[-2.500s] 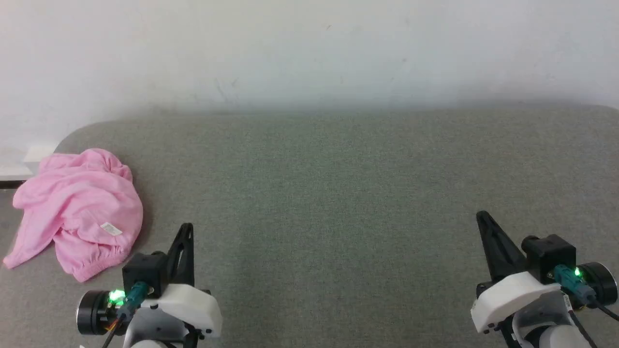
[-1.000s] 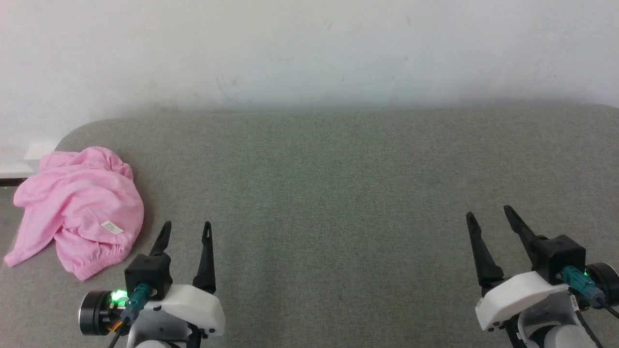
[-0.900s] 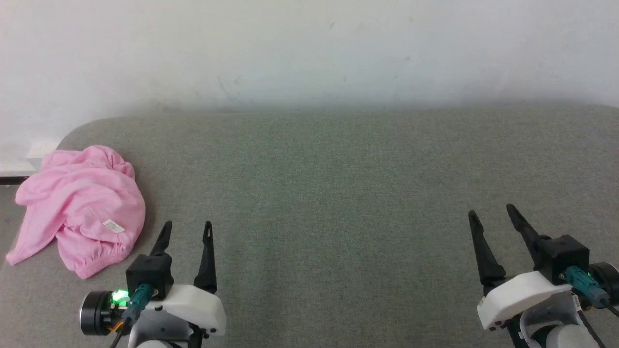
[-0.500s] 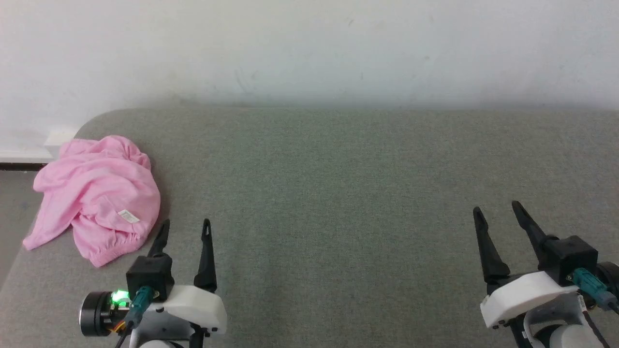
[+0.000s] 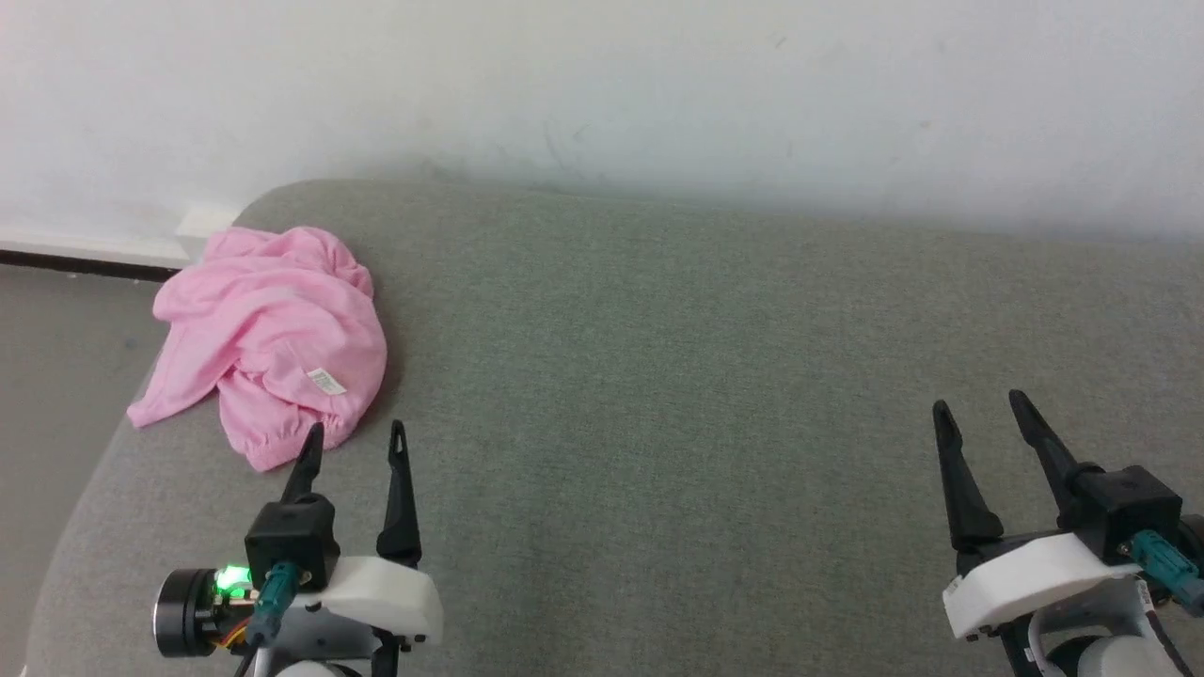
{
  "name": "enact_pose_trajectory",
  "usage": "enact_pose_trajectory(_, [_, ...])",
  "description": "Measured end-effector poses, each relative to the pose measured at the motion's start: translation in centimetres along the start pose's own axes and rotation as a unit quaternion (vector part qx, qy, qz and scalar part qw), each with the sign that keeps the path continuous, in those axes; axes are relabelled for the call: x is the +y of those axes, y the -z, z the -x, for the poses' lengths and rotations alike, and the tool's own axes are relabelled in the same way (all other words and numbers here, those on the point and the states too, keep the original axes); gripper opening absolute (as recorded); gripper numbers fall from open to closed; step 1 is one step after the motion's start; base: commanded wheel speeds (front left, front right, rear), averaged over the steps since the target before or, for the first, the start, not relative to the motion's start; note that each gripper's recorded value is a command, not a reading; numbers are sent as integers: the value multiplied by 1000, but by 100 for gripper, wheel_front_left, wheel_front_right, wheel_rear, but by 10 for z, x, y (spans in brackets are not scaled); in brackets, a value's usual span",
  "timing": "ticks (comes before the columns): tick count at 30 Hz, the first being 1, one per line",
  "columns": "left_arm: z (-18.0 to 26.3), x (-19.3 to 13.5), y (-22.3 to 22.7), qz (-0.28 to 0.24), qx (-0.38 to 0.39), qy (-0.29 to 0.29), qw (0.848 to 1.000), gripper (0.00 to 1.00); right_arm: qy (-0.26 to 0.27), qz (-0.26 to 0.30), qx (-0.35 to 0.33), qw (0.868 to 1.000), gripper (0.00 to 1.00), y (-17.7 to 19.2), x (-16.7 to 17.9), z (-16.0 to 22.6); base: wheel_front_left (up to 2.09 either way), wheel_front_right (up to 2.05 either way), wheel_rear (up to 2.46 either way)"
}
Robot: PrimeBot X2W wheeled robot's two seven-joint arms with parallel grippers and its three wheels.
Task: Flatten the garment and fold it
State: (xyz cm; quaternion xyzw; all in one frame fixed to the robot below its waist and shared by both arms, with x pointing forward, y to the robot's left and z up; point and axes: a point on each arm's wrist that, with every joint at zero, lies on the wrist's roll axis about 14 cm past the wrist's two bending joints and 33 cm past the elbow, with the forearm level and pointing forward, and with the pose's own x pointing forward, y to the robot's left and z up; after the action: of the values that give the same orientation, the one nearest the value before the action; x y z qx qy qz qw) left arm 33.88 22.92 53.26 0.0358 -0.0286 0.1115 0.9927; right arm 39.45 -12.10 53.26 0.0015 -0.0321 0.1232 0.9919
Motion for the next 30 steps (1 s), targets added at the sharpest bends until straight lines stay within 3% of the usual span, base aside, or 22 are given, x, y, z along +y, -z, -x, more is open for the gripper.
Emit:
enact_pose_trajectory(24, [40,78,-6,-24,-17,-128,991,100,-91,-23,-22,995,100,-2,61,-35,0,0,0])
enact_pose_trajectory(30, [23,94,-25,-45,-45,-132,989,100,-96,-26,-22,995,100,3,64,-40,0,0,0])
